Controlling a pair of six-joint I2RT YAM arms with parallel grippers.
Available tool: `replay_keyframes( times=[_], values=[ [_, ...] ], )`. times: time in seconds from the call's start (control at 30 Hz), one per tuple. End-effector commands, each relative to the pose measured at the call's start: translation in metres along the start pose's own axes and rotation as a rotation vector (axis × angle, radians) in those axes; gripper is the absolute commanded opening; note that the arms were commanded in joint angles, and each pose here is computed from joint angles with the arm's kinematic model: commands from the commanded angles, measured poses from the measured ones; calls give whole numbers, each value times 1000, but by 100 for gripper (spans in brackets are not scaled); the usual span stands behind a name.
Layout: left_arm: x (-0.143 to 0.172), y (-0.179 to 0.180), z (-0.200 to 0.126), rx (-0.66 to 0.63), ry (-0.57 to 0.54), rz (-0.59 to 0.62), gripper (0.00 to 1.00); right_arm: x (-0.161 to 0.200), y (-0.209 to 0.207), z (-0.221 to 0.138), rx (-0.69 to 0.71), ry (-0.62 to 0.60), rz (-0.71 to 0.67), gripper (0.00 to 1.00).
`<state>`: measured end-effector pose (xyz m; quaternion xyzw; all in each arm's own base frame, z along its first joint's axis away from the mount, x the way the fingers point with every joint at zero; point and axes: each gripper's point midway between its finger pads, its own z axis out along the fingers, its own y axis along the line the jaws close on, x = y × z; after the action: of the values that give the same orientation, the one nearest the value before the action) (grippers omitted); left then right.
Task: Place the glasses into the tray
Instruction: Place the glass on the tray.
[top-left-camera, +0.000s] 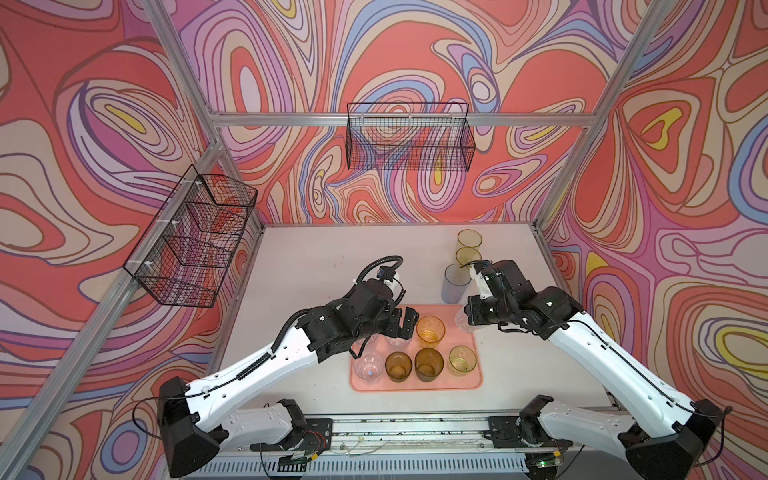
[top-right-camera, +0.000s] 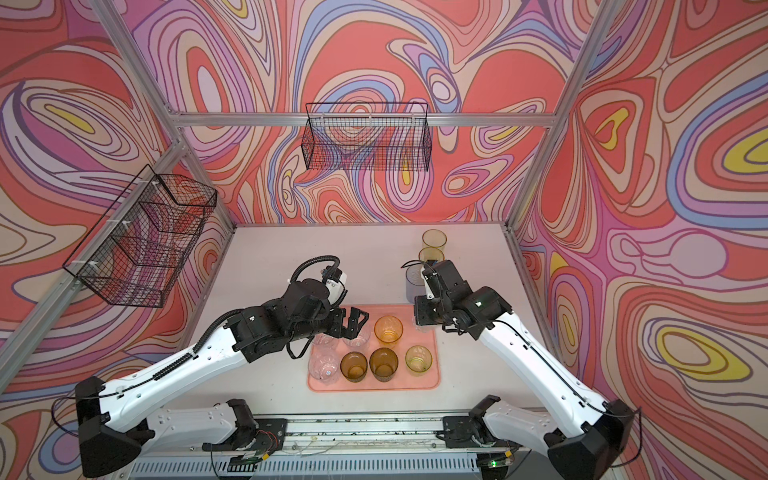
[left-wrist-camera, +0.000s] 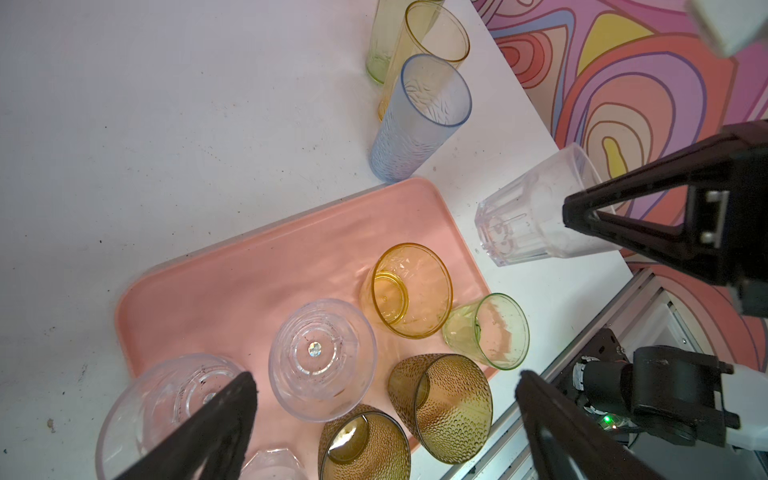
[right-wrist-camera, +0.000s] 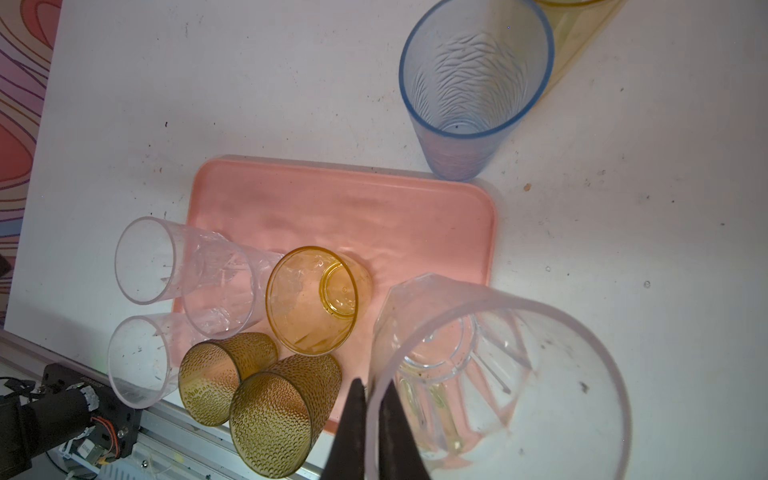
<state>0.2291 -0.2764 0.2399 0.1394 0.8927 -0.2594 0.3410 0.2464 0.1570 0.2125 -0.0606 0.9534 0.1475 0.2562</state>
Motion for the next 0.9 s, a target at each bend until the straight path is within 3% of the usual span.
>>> replay_keyframes(
  times=[0.0, 0.87],
  values=[
    [-15, -7, -3, 14, -47, 4, 100, 0, 6, 15, -27, 4, 15, 0],
    [-6, 1, 5, -16, -33, 11, 100, 38, -9, 74, 13, 122, 94, 0]
  ],
)
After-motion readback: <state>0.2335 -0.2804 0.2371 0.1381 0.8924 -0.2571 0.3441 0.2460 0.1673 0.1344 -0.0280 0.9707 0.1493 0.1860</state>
